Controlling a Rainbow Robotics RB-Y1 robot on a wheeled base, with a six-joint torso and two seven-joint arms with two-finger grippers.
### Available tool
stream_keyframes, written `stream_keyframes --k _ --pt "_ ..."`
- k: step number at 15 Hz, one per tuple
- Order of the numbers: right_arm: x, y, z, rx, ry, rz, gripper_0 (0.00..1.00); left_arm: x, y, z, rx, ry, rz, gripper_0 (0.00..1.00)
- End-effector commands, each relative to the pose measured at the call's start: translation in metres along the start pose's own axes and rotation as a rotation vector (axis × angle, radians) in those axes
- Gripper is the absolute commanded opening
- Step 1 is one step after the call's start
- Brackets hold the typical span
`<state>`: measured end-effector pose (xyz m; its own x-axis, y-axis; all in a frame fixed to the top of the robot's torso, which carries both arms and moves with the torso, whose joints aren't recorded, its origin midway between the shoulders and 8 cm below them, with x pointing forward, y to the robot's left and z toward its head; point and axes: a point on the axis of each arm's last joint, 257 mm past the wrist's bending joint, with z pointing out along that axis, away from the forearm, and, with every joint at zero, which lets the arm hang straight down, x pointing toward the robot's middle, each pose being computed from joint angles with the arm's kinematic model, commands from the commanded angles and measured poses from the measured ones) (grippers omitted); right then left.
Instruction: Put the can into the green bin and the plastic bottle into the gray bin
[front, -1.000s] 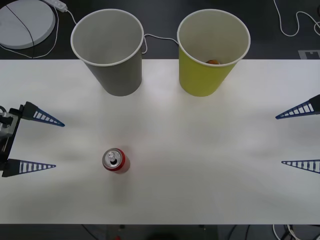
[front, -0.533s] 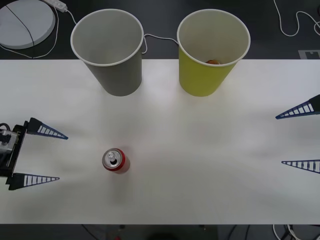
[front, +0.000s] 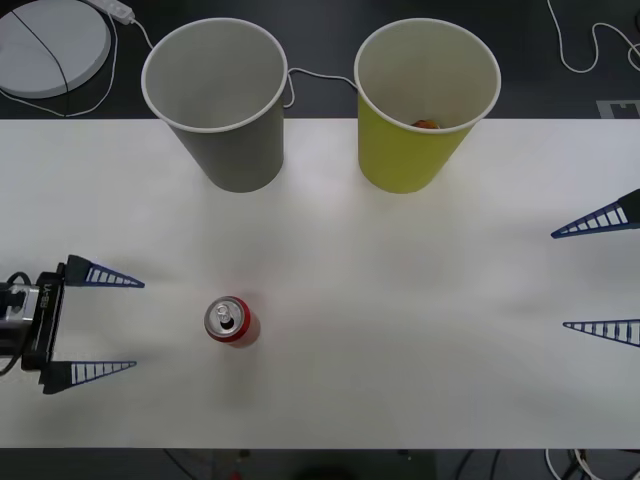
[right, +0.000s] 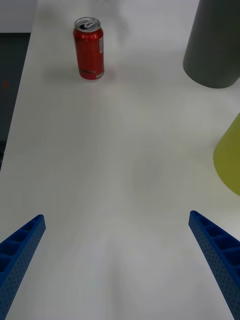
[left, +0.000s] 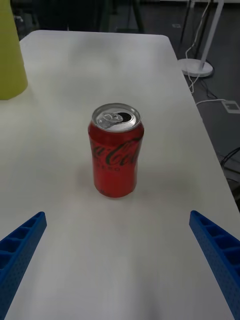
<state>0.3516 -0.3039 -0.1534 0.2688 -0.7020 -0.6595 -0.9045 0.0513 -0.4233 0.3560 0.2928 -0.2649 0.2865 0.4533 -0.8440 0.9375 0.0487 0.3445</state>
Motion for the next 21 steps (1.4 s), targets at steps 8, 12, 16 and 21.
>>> stream_keyframes --k 8,12,16,21 --pt "0.0 0.0 0.0 0.0 0.0 0.0 1.0 0.0 -0.004 0.053 -0.075 -0.121 -0.071 1.0" --pt "0.0 0.0 0.0 0.0 0.0 0.0 1.0 -0.003 -0.004 0.078 -0.105 -0.164 -0.094 1.0" --pt "0.0 0.0 0.0 0.0 0.0 0.0 1.0 -0.006 -0.002 0.099 -0.134 -0.194 -0.111 1.0" --pt "0.0 0.0 0.0 0.0 0.0 0.0 1.0 -0.011 0.0 0.127 -0.163 -0.22 -0.103 1.0"
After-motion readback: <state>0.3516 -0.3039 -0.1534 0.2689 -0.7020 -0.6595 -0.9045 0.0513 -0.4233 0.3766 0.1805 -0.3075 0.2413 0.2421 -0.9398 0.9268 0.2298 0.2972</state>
